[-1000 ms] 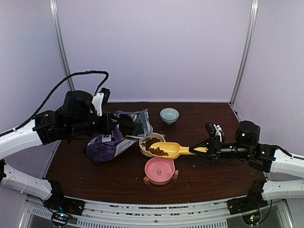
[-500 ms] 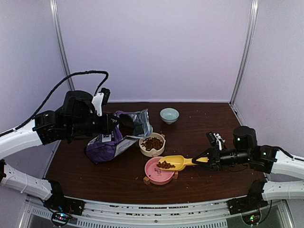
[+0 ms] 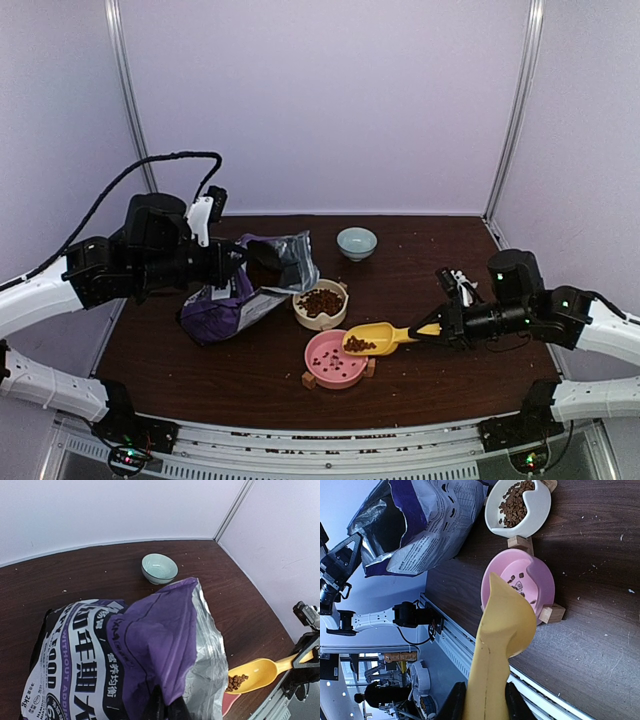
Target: Serve the pet food
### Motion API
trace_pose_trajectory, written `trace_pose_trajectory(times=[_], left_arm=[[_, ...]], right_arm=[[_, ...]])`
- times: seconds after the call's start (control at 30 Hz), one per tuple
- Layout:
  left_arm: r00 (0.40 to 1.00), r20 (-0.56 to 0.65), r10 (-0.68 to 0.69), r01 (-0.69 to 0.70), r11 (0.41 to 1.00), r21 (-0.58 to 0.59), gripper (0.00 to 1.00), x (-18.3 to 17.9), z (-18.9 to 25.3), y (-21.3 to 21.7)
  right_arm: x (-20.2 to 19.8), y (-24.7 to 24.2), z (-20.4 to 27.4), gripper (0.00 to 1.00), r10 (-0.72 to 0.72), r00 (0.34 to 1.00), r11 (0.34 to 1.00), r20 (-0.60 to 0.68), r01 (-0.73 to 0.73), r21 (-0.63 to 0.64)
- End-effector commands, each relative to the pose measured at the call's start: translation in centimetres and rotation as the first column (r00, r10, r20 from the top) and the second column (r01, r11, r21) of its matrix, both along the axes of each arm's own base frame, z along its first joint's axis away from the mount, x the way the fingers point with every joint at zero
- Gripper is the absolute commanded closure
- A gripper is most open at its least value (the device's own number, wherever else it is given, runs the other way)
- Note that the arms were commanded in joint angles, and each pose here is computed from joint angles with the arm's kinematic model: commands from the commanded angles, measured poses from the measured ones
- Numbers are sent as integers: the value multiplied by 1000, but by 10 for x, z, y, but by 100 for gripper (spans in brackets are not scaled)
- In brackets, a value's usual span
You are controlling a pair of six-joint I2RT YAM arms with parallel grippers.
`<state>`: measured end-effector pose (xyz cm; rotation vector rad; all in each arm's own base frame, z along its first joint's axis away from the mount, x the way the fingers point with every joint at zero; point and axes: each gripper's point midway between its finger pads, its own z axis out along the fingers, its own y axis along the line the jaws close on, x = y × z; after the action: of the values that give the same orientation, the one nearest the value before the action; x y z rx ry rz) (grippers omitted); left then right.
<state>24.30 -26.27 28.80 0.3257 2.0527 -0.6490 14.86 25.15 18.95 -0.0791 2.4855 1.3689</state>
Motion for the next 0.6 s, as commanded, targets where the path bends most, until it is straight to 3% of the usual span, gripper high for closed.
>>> trace_pose_trajectory(times=[0.0, 0.57], left_arm=[[996, 86, 0, 4, 999, -53, 100, 2, 24, 3], [994, 105, -24, 29, 998, -50, 100, 1, 25, 0]], right_arm=[[8, 0, 14, 88, 0, 999, 999, 43, 2, -32], [16, -3, 28, 88, 91, 993, 970, 80, -69, -235]])
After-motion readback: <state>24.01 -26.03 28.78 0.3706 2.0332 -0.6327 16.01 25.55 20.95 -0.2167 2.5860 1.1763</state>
